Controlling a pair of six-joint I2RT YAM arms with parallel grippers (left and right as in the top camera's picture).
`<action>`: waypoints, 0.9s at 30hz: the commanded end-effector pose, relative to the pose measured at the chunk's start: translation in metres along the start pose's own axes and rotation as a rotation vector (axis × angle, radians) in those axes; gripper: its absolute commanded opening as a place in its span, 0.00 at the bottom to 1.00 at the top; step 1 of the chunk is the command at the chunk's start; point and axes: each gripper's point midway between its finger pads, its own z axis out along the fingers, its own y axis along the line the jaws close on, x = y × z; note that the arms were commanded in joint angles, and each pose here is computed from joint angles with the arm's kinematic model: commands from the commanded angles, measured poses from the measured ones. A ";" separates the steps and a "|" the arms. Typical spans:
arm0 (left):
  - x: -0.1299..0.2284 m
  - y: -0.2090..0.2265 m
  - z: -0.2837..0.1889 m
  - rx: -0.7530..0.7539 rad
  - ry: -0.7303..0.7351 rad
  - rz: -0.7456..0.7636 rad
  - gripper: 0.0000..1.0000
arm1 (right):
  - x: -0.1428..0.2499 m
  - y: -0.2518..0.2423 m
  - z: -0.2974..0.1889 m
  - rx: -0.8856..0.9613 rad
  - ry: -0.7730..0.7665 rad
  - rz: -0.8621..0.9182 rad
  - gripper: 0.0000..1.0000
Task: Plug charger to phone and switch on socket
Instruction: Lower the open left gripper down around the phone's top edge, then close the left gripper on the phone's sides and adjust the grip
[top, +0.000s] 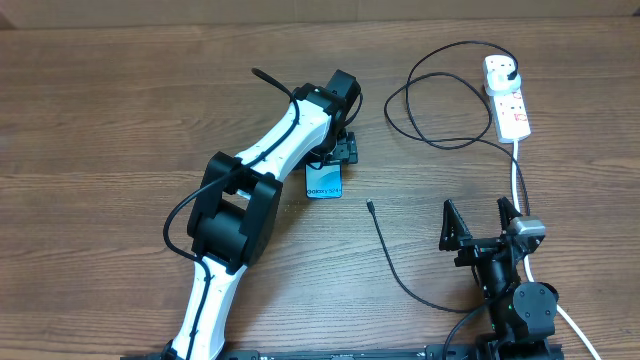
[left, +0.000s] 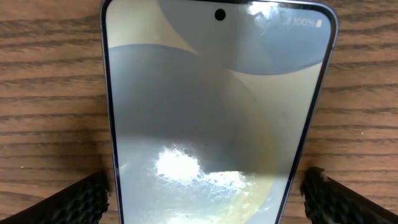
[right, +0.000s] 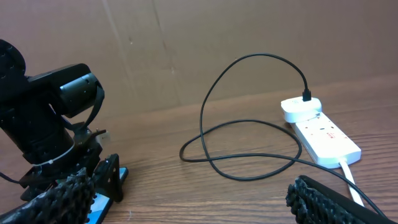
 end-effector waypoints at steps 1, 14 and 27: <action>0.013 0.010 0.017 -0.031 0.054 -0.024 0.92 | 0.002 0.002 0.000 -0.012 -0.004 -0.002 1.00; 0.016 0.013 0.017 -0.043 0.065 -0.023 0.89 | 0.002 0.002 0.000 -0.012 -0.004 -0.002 1.00; 0.016 0.012 0.017 -0.042 0.065 -0.026 0.88 | 0.002 0.002 0.000 -0.012 -0.004 -0.002 1.00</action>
